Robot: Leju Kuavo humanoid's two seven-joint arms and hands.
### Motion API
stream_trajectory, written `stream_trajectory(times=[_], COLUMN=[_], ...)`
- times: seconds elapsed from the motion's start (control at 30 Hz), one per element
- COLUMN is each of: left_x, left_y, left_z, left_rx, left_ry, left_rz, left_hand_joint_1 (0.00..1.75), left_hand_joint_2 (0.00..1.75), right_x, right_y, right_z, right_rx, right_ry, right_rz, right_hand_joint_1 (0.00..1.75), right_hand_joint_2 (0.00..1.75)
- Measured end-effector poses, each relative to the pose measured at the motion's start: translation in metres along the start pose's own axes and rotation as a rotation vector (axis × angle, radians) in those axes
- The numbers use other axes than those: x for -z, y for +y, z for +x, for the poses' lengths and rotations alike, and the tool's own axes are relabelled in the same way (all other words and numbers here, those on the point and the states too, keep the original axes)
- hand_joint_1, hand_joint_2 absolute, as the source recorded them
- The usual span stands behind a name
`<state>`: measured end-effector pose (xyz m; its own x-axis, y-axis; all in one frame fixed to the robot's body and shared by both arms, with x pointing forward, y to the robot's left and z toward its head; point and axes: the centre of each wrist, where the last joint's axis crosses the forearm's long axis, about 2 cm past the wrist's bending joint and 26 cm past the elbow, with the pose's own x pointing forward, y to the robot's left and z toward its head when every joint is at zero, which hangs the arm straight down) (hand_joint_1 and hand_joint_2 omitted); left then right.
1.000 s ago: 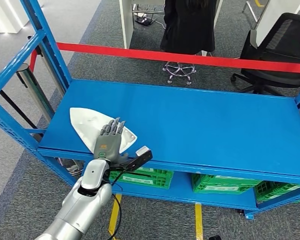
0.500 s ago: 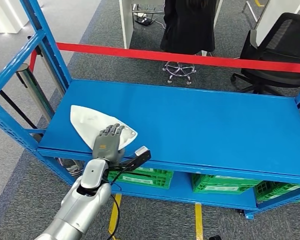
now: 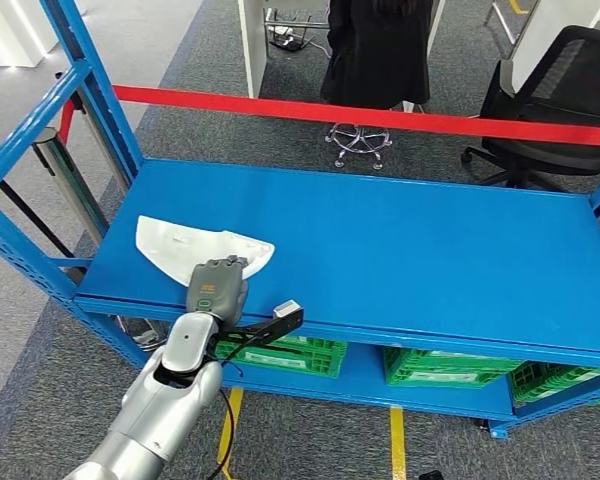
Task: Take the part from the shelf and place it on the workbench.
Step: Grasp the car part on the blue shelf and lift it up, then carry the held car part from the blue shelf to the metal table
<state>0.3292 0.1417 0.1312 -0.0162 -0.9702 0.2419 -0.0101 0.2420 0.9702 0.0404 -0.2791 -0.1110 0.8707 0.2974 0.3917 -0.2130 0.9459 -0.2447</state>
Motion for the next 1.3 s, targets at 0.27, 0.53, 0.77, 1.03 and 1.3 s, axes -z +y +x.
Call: stream_trajectory(times=[0.27, 0.53, 0.77, 1.03, 1.3], left_x=[0.001, -0.003, -0.012, -0.023, -0.059], left_y=[0.000, 0.000, 0.005, 0.010, 0.012], left_z=[0.001, 0.002, 0.005, 0.007, 0.017], left_rx=[0.016, -0.014, -0.058, -0.189, -0.381], left_ry=[-0.012, -0.090, -0.140, -0.237, -0.377], left_rz=[-0.016, 0.029, 0.084, 0.172, 0.287], left_hand_joint_1=[1.75, 1.75, 1.75, 1.75, 1.75], left_hand_joint_2=[1.75, 1.75, 1.75, 1.75, 1.75], right_x=[0.000, 0.000, 0.000, -0.001, -0.002], right_y=[0.000, -0.001, -0.001, -0.002, 0.001], right_z=[0.000, -0.001, -0.002, -0.004, -0.006], right_rx=[-0.005, 0.003, 0.012, 0.024, 0.068], right_ry=[-0.002, -0.007, -0.011, -0.010, -0.001], right_rz=[0.005, 0.000, -0.007, -0.021, -0.056], right_hand_joint_1=[0.00, 0.00, 0.00, 0.00, 0.00], right_hand_joint_2=[0.00, 0.00, 0.00, 0.00, 0.00])
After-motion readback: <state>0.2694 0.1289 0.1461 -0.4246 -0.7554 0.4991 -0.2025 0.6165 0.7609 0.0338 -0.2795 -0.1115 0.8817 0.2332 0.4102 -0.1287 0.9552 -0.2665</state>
